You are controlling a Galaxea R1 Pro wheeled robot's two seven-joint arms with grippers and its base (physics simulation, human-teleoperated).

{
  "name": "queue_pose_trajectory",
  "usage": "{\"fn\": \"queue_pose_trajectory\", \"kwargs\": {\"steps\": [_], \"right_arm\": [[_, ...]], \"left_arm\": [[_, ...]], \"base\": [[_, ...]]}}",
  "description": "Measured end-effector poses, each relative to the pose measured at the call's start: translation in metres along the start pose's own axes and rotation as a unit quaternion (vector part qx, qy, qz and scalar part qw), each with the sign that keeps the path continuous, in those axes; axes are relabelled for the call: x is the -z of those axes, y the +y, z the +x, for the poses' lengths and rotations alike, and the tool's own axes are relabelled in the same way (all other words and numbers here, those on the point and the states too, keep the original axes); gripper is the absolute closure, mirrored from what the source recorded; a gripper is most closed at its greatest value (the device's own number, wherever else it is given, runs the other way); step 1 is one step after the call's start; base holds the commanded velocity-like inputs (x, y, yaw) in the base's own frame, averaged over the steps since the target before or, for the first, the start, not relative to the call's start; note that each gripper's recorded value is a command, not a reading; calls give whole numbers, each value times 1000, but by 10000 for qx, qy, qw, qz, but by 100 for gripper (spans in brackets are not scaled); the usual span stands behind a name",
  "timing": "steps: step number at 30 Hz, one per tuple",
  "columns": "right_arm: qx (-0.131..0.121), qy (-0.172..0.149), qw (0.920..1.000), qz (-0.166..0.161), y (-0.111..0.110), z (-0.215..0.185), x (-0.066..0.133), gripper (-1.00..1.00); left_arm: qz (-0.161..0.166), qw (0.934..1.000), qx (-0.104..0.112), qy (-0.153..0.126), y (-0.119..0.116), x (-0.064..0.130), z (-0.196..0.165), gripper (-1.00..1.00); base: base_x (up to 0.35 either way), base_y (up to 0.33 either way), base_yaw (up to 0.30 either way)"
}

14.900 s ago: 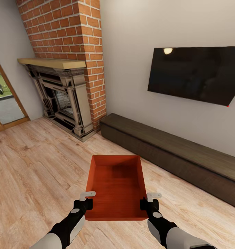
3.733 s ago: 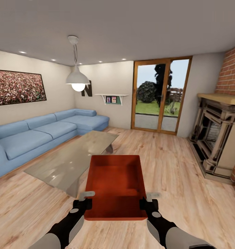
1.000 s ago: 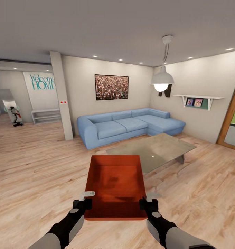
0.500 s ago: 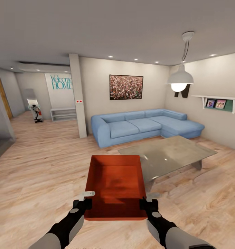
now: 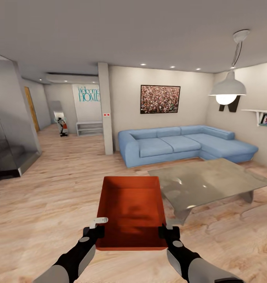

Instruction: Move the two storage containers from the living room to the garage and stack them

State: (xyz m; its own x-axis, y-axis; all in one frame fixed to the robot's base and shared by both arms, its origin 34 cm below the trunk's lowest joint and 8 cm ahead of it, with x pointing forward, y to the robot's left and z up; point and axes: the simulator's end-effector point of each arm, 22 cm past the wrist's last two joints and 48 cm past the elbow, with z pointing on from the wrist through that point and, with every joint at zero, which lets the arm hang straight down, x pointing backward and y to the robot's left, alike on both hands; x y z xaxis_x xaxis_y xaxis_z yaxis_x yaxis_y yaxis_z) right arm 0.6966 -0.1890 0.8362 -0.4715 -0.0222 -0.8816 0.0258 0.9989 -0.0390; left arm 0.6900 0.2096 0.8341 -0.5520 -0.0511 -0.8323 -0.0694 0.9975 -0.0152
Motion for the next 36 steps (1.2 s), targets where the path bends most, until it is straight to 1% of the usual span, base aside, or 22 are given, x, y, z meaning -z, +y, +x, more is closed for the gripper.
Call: {"fn": "queue_pose_trajectory", "kwargs": {"steps": [36], "right_arm": [[1,1,10000,0,0,0,0,100]], "left_arm": [[-2,10000,-1,1,0,0,0,100]], "base": [[0,0,267]]}}
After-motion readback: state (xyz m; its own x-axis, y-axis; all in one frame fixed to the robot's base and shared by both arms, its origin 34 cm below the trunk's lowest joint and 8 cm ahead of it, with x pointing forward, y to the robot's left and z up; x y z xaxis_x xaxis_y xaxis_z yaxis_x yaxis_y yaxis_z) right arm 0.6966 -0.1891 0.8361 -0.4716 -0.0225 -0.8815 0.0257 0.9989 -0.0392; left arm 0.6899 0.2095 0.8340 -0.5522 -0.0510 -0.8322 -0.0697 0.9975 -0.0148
